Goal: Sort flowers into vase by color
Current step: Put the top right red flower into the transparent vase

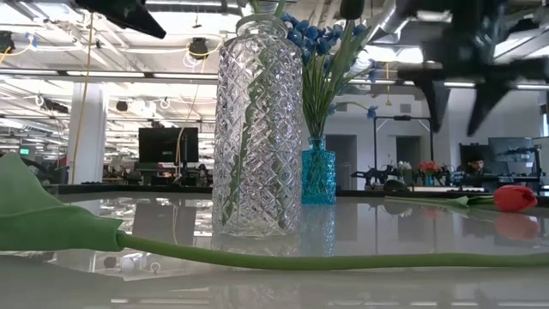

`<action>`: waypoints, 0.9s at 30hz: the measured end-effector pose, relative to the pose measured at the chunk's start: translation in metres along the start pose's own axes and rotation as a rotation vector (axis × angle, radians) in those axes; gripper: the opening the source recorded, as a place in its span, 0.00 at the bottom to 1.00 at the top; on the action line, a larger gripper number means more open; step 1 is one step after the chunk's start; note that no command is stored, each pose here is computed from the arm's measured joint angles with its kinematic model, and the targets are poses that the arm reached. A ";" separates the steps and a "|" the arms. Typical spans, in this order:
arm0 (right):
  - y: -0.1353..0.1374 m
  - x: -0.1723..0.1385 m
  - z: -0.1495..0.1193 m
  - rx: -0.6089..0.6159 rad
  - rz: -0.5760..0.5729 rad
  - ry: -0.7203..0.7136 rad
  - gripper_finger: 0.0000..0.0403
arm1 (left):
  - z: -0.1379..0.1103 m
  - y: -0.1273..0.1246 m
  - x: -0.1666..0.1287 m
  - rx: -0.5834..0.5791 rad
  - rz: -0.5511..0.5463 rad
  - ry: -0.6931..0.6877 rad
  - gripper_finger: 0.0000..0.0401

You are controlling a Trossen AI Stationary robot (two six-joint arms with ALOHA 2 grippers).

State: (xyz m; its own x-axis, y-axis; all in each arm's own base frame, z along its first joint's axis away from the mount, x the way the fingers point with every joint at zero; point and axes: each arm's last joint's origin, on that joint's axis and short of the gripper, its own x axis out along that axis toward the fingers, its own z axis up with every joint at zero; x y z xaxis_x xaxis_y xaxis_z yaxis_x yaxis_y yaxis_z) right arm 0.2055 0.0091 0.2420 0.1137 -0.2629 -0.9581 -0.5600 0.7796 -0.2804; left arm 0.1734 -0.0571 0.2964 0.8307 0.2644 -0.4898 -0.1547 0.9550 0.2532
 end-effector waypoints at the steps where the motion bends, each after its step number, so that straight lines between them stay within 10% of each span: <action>1: 0.000 0.006 -0.004 -0.086 0.013 0.023 0.61 | -0.002 -0.001 0.001 0.002 -0.009 -0.003 0.24; 10: 0.002 0.057 -0.028 -0.748 -0.032 0.236 0.61 | -0.009 -0.005 0.007 0.001 -0.014 -0.027 0.24; 27: -0.002 0.101 -0.048 -1.026 -0.059 0.262 0.61 | -0.008 -0.005 0.008 -0.007 -0.014 -0.034 0.24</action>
State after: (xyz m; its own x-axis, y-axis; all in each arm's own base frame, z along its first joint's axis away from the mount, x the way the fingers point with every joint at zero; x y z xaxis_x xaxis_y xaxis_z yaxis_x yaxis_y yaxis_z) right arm 0.1785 -0.0466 0.1489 0.0516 -0.4941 -0.8679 -0.9979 -0.0598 -0.0253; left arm 0.1762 -0.0586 0.2842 0.8505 0.2466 -0.4647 -0.1469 0.9595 0.2403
